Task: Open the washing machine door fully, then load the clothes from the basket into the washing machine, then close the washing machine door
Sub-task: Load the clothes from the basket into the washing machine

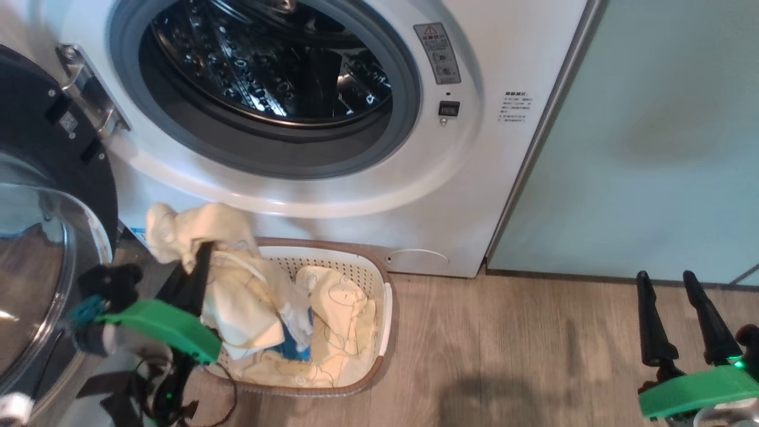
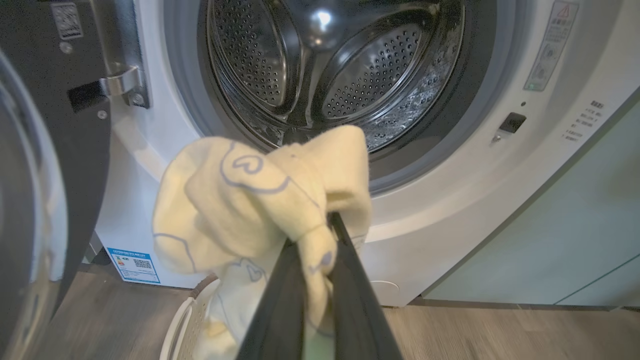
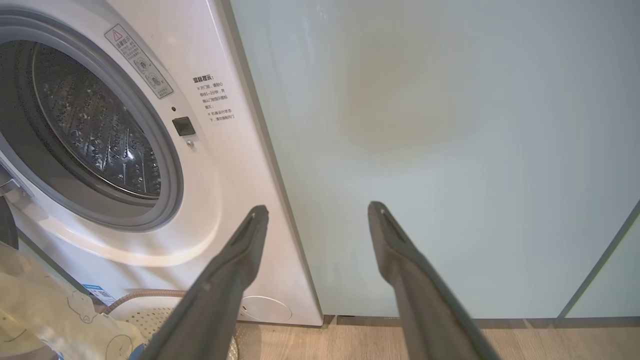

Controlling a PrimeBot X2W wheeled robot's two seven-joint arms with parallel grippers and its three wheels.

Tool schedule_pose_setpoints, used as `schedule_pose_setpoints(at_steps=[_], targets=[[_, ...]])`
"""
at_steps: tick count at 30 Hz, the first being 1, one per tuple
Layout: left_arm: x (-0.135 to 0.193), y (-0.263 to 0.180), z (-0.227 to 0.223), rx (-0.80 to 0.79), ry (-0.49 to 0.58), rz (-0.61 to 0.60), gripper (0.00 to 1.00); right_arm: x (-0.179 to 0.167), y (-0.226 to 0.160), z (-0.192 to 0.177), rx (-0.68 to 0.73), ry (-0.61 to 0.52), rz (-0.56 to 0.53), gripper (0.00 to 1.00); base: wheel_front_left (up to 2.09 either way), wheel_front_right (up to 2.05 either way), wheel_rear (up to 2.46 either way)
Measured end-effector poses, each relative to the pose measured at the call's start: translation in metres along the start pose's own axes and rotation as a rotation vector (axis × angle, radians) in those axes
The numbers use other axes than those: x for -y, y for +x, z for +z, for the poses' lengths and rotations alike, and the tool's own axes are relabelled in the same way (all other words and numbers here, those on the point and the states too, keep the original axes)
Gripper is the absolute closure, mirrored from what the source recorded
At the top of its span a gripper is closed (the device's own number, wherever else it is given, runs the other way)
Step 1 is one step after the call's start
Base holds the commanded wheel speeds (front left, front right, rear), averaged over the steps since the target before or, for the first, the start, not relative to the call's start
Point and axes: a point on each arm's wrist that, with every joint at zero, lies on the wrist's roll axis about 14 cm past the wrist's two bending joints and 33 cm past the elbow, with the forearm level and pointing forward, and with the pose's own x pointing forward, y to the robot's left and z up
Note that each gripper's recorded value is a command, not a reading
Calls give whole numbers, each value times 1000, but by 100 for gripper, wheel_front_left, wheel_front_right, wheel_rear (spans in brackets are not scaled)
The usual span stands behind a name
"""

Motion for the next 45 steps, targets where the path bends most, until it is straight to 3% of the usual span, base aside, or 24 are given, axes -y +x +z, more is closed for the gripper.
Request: schedule_pose_setpoints(at_steps=[19, 29, 45], targets=[[55, 129, -8, -199, 55, -234, 100, 20, 35, -23, -57, -13, -51, 0, 0, 0, 0], [47, 199, -15, -220, 3, -236, 100, 33, 56, -36, -81, -23, -86, 0, 0, 0, 0], [21, 286, -52, -257, 31, -173, 100, 50, 71, -63, -143, -34, -130, 0, 0, 0, 0]])
